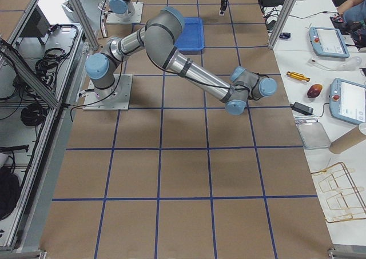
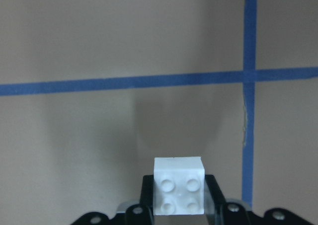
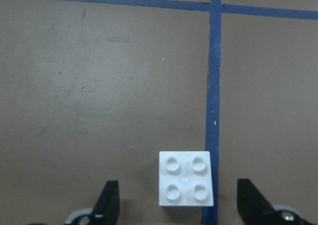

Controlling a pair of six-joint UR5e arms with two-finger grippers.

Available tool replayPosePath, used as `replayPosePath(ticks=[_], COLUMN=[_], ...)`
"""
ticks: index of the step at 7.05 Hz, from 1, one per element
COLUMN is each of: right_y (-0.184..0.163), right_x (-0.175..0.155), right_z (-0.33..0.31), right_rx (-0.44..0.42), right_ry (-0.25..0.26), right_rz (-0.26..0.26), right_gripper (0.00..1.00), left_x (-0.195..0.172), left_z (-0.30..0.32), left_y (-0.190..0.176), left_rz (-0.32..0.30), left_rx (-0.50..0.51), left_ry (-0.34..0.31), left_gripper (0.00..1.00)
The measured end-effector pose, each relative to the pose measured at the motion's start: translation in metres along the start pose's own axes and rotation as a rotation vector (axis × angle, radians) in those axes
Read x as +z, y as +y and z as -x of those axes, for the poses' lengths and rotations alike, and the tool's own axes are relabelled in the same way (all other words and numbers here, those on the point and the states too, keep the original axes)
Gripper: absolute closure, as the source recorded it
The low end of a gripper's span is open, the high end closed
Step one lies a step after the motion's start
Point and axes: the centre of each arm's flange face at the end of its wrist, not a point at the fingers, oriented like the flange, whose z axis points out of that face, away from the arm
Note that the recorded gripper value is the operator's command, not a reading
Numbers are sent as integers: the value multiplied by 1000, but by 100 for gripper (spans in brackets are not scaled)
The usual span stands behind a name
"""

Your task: Assemble white blocks and place on blue tray

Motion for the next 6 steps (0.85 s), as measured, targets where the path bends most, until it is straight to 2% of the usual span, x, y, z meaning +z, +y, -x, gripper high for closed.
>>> replayPosePath(ticks=[2,3,4,6], right_y=[2,2,2,0], right_x=[2,1,0,-4], right_z=[0,0,1,1], right_rx=[0,1,1,3], right_ry=[-3,-3,-3,-4], right_rz=[-1,0,5,13], right_gripper=[49,78,100,100], left_x=[-7,-8,-10,-16], left_z=[-22,-35,-52,-84], left_y=[28,45,64,102], left_rz=[15,25,32,46], left_rx=[-16,-24,-40,-52], left_ry=[1,0,-3,-8], left_gripper=[100,100,100,100])
